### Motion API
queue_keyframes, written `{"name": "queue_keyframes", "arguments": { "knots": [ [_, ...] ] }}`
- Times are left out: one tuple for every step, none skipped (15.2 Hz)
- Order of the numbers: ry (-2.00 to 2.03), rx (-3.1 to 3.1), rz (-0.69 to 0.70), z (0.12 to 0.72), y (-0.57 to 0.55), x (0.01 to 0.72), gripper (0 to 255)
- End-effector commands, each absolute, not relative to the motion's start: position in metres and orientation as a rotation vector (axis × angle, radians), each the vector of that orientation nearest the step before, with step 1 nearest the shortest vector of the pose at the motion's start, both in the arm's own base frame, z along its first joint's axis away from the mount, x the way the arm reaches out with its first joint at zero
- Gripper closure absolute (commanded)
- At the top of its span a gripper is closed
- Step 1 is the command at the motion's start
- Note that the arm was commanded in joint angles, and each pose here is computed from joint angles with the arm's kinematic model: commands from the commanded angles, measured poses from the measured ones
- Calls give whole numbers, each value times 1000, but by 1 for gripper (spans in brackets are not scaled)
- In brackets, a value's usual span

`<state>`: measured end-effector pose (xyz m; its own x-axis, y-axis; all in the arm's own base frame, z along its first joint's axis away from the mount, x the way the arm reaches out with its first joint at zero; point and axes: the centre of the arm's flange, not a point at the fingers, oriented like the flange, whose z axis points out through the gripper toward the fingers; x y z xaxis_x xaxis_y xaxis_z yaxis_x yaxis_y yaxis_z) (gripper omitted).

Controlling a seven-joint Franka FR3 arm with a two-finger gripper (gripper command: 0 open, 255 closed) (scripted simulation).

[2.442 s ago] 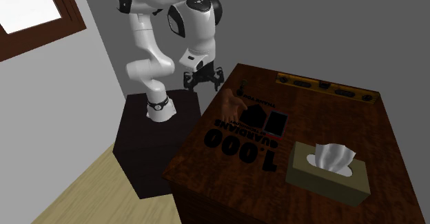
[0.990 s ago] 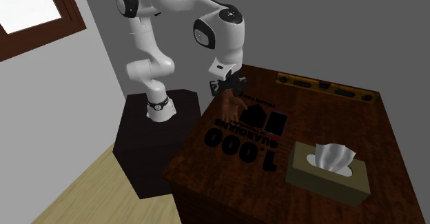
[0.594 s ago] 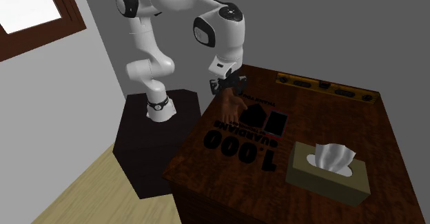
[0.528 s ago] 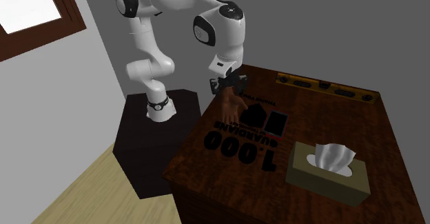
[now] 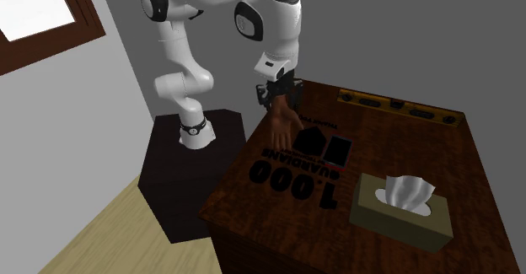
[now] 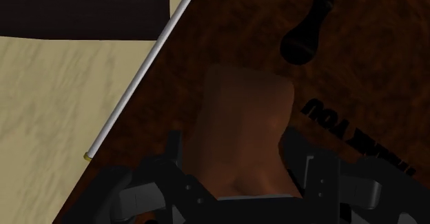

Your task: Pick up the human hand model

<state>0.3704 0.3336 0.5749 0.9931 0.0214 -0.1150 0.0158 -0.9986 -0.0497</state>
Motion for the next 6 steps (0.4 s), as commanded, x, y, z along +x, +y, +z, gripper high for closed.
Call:
{"name": "queue_keyframes", "arguments": {
  "knots": [
    [-29,-3088,179,587,334,370,255],
    [-29,-3088,179,592,334,370,255],
    [-29,-3088,179,597,334,370,255],
    [-29,-3088,179,603,334,370,255],
    [-29,-3088,179,603,334,370,255],
    [-29,-3088,179,603,334,370,255]
  ]
}}
